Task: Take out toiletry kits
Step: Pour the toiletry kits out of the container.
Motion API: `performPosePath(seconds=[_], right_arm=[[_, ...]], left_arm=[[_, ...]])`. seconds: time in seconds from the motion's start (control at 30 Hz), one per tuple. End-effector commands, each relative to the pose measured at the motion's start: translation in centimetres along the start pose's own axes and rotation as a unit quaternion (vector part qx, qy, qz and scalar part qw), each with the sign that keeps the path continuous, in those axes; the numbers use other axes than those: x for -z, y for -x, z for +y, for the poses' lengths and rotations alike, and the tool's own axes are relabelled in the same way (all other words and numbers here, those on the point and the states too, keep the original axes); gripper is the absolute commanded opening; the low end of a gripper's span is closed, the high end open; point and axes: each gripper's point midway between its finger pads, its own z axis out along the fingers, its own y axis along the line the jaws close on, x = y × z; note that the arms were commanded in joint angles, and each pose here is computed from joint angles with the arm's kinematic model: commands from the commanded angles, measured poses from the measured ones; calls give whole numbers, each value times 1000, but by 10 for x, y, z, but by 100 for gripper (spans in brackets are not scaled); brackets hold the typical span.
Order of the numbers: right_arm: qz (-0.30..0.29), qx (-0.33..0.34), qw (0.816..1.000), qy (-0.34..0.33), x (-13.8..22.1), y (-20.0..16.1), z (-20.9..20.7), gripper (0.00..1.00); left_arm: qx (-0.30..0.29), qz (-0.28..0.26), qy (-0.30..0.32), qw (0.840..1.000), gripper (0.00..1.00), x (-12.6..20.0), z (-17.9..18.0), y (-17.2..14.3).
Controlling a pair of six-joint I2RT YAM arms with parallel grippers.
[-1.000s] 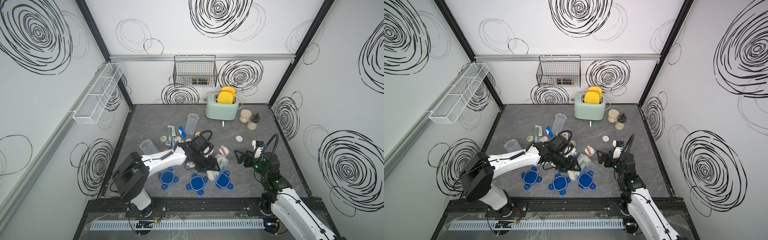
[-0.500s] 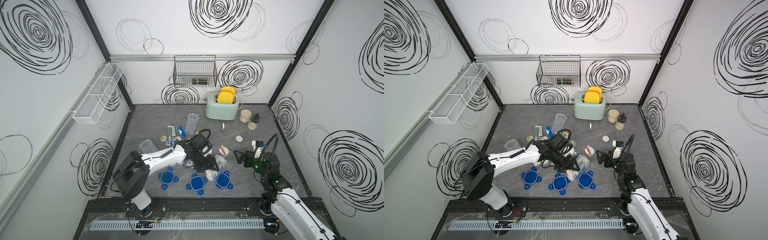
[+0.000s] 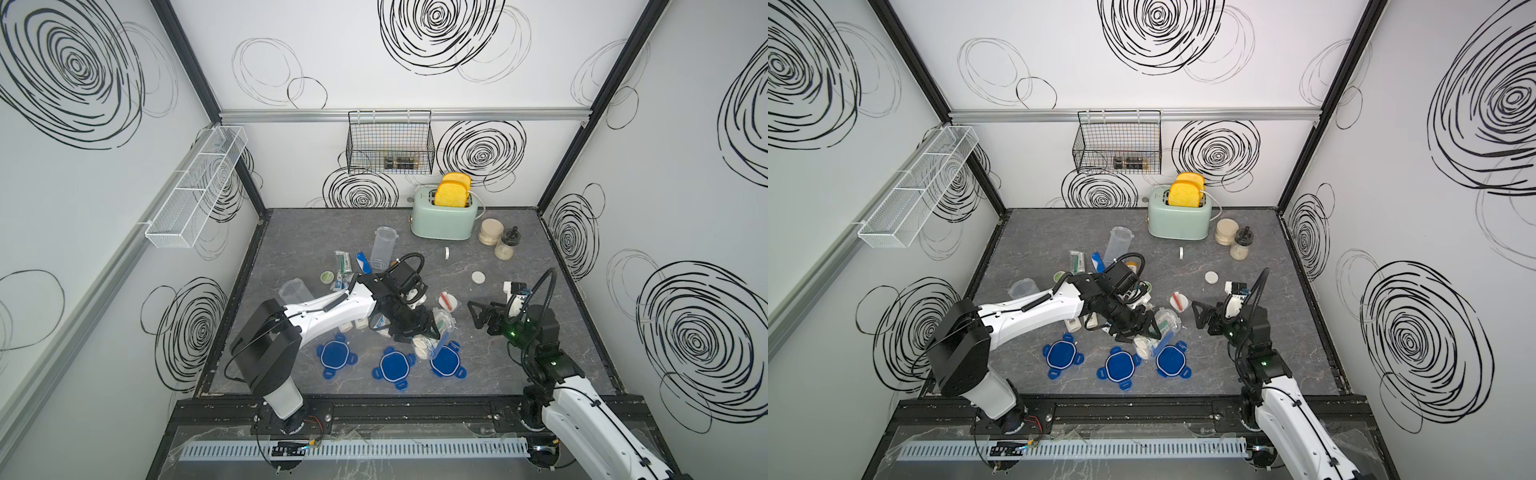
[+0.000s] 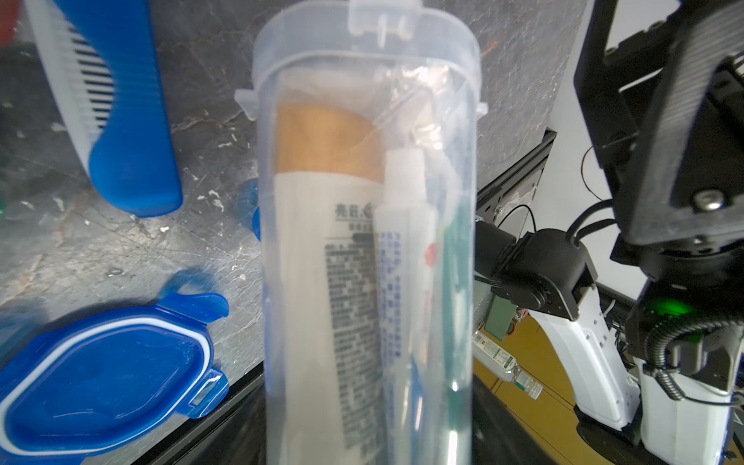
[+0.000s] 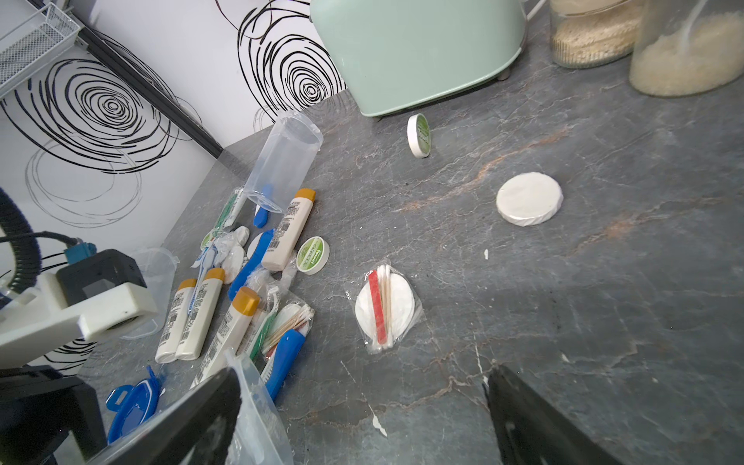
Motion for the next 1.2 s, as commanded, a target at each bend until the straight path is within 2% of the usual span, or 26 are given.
performPosePath(seconds=[0.0,0.33,0.67,1.03,1.17], right_arm=[[-10,0,1000,12,1,3,4,97],[-8,-2,1000,19,1,2,6,97],[-5,-4,1000,25,1,1,8,97],[-14,37,995,96,4,1,32,93],[-19,49,988,148,9,10,58,90]], left_arm=[[-10,10,-20,1000,5,5,-12,2],[6,28,-19,999,5,6,-13,5],[21,42,-61,997,5,3,-26,8],[24,37,-94,995,6,5,-22,7],[20,31,-106,994,6,7,-21,6]])
